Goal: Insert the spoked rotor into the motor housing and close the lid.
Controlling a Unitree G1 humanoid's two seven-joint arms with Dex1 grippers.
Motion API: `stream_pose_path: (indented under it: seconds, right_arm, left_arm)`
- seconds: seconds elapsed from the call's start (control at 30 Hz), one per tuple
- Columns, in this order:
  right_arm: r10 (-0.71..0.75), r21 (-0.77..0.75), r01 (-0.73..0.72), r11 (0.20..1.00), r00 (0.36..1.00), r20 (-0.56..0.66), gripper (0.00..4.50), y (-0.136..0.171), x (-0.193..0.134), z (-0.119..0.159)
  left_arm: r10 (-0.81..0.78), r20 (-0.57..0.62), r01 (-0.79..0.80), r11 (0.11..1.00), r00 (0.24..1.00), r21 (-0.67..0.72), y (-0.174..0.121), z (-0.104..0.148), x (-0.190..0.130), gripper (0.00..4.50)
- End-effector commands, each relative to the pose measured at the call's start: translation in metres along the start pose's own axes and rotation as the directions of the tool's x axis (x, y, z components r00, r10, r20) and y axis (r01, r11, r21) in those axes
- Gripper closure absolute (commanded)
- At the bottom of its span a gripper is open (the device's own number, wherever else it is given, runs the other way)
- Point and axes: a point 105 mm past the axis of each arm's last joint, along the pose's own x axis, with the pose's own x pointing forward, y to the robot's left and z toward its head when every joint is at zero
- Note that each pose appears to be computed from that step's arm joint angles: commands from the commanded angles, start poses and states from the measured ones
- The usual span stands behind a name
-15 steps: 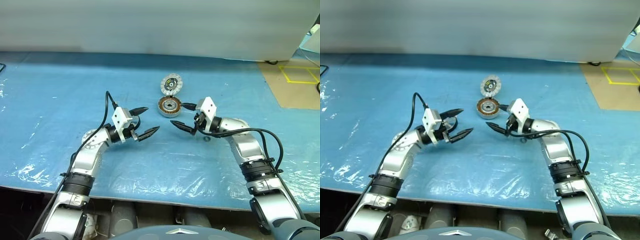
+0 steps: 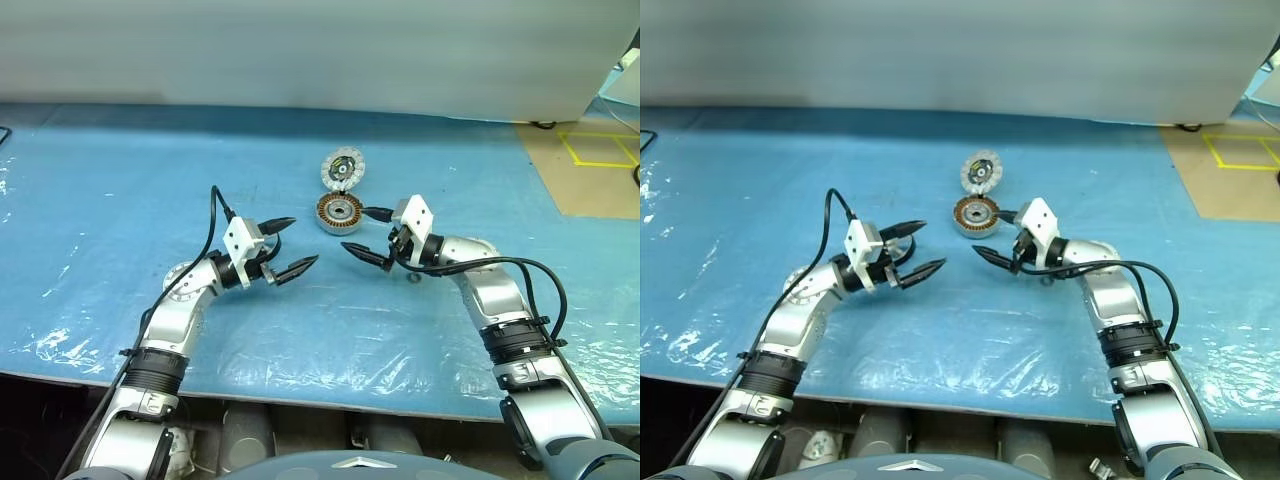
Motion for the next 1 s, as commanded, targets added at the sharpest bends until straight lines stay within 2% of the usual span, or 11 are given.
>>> stream_pose_path:
  seconds: [0.03,1.0]
  right_arm:
    - [0.008,-0.044,-0.007,0.999,1.0,0.025,0.03,0.0003,-0.0016,0.011]
    - [0.002,-0.058,0.0,0.998,0.999,0.045,0.03,-0.0013,0.0014,0.0159]
  left_arm:
    - [-0.005,0.032,0.004,0.999,0.999,0.035,-0.0014,0.0109,0.0009,0.0]
    - [-0.002,0.022,0.001,0.999,1.0,0.038,0.0017,0.0093,-0.0013,0.0]
